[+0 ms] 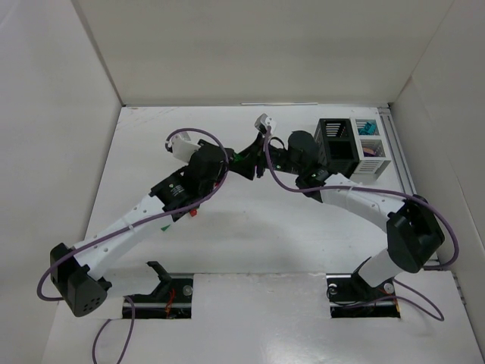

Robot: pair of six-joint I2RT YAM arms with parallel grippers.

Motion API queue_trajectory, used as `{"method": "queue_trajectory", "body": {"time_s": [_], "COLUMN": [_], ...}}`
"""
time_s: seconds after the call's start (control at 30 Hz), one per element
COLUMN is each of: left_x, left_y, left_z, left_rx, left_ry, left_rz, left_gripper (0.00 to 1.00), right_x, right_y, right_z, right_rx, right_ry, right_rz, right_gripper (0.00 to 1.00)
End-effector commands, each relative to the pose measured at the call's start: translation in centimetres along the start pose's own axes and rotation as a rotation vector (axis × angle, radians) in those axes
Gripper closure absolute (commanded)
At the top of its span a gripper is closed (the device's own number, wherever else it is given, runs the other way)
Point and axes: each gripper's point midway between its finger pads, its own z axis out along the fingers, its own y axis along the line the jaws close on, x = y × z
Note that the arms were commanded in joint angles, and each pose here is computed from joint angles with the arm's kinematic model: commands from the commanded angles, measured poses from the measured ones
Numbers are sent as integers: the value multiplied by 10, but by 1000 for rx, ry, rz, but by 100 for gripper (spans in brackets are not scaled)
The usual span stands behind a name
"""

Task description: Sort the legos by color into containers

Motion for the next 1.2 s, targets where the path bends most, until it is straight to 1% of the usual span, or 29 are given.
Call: {"method": "queue_trajectory", "body": {"time_s": [0.0,0.03,0.07,0.17,0.23,0.27,0.3,0.33,0.37,0.4,0.43,0.47,0.5,0.57,0.6,0.67,0.7,0.73,0.77,0.8,0.83,0.87,0.9,0.93,0.97,1.0,1.03,1.13,1.17], "left_x": [-7,-7,-7,-5,-7,-10,-9,-13,-14,-19,-24,-27,-32,-40,-44,-44,-57,-61,-54,-66,-67,-63,-62,-60,-58,-60,-60,-63,-70], "left_y": [-8,-8,-8,-7,-6,-8,-3,-1,3,0,7,8,5,15,16,31,47,56,77,99,113,133,146,157,168,179,183,211,222], "left_z": [-4,-4,-4,-5,-7,-10,-10,-13,-12,-16,-18,-20,-24,-25,-24,-19,-10,-4,3,12,16,18,19,19,17,14,13,4,3], "left_rx": [34,34,34,36,37,45,31,25,11,12,-12,-19,-17,-50,-57,-109,-170,-212,-281,-352,-396,-452,-490,-523,-557,-594,-606,-692,-726], "left_ry": [-24,-24,-24,-16,-16,-19,-15,-28,-34,-44,-58,-66,-76,-103,-112,-73,-85,-72,-4,-6,17,39,49,54,50,49,41,49,41], "left_rz": [0,0,11,32,44,53,72,74,83,80,95,99,95,109,117,182,187,195,236,229,232,235,251,265,264,274,270,249,217], "left_gripper": [89,88,85,78,68,62,53,34,27,23,19,11,9,2,0,0,0,0,0,0,0,0,0,0,0,0,0,0,0], "right_x": [-33,-32,-32,-31,-28,-28,-28,-30,-24,-26,-27,-23,-24,-21,-25,-23,-10,-13,-9,14,2,6,8,23,11,10,12,0,-1], "right_y": [19,20,20,23,19,20,17,12,12,6,2,-8,-11,-27,-31,-45,-64,-78,-99,-113,-140,-157,-182,-196,-213,-229,-238,-267,-277], "right_z": [6,6,6,5,5,5,3,1,0,-3,-4,-9,-11,-20,-24,-34,-46,-53,-64,-83,-103,-120,-143,-175,-188,-209,-230,-252,-268], "right_rx": [-80,-89,-89,-107,-108,-117,-117,-105,-111,-97,-88,-64,-65,-35,-21,16,72,109,199,276,370,444,583,677,741,847,903,980,1009], "right_ry": [-79,-77,-77,-72,-64,-61,-60,-63,-53,-56,-58,-52,-51,-42,-46,-30,32,64,110,229,264,321,386,494,534,586,629,632,642], "right_rz": [-61,-61,-61,-73,-78,-78,-79,-79,-73,-73,-74,-66,-66,-53,-64,-82,-44,-109,-118,-64,-122,-120,-127,-70,-111,-119,-94,-85,-70], "right_gripper": [77,93,100,100,100,100,100,100,100,100,100,100,100,100,100,100,100,100,100,100,100,100,100,100,100,100,100,100,100]}}
